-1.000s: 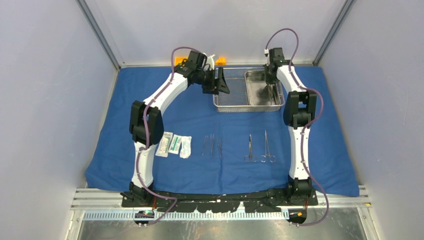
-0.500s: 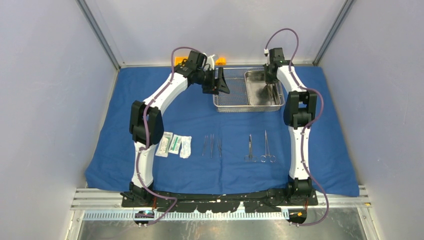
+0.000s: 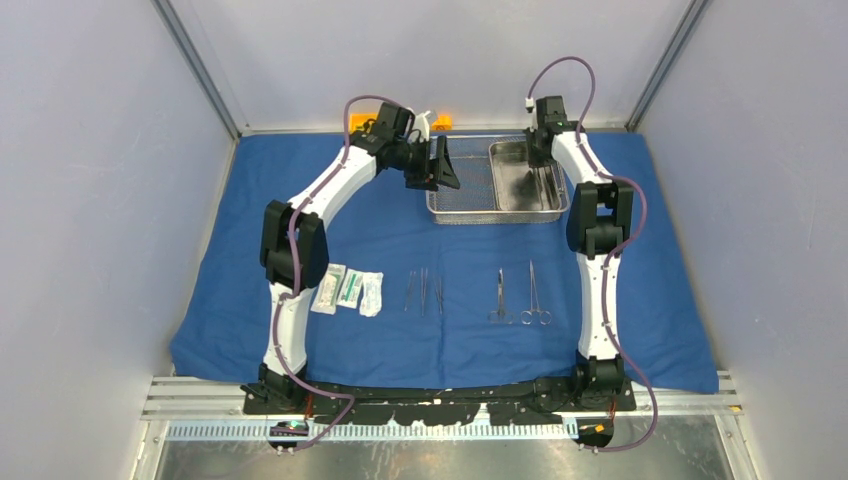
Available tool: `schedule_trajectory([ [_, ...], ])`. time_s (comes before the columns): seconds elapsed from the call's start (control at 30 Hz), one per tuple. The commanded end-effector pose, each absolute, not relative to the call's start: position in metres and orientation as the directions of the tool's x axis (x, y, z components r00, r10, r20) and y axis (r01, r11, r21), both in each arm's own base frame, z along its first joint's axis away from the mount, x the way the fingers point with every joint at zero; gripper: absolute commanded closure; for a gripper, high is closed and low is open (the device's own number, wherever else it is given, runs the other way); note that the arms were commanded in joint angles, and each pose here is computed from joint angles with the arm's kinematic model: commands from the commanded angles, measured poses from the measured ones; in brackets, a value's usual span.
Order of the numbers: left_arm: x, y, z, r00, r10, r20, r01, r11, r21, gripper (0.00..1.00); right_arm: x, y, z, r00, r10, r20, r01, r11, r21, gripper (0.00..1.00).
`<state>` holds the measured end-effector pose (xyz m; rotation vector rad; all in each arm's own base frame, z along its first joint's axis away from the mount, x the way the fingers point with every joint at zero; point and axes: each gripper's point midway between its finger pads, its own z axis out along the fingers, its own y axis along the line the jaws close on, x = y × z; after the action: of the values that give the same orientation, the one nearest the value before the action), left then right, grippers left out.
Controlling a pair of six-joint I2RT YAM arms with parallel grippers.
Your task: Open and lay out the surgical kit
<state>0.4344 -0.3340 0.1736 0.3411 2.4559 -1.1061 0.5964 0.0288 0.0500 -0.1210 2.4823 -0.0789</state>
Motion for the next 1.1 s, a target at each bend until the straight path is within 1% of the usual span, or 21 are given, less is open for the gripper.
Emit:
schedule_trajectory([
  [0.0, 0.44, -0.336, 0.19, -0.864, 0.036, -0.502, 0.411, 0.625, -0.663, 0.28, 0.606, 0.034, 0.101, -0.717, -0.111, -0.688, -0.073, 0.994, -0.084, 0.8],
  [0.23, 0.44, -0.336, 0.189, -0.866, 0.037, -0.5, 0.41, 0.625, -0.665, 0.28, 0.604, 0.035, 0.086, -0.739, -0.122, -0.662, -0.085, 0.993, -0.088, 0.8],
  [0.47, 0.44, -0.336, 0.188, -0.867, 0.036, -0.496, 0.407, 0.625, -0.666, 0.28, 0.599, 0.037, 0.072, -0.762, -0.123, -0.636, -0.094, 0.992, -0.079, 0.85],
  [0.6, 0.44, -0.336, 0.188, -0.868, 0.037, -0.495, 0.407, 0.625, -0.666, 0.28, 0.597, 0.037, 0.063, -0.775, -0.127, -0.619, -0.097, 0.992, -0.082, 0.85],
  [1.07, 0.44, -0.336, 0.187, -0.869, 0.036, -0.493, 0.405, 0.624, -0.668, 0.28, 0.59, 0.035, 0.051, -0.798, -0.148, -0.585, -0.115, 0.989, -0.094, 0.84],
])
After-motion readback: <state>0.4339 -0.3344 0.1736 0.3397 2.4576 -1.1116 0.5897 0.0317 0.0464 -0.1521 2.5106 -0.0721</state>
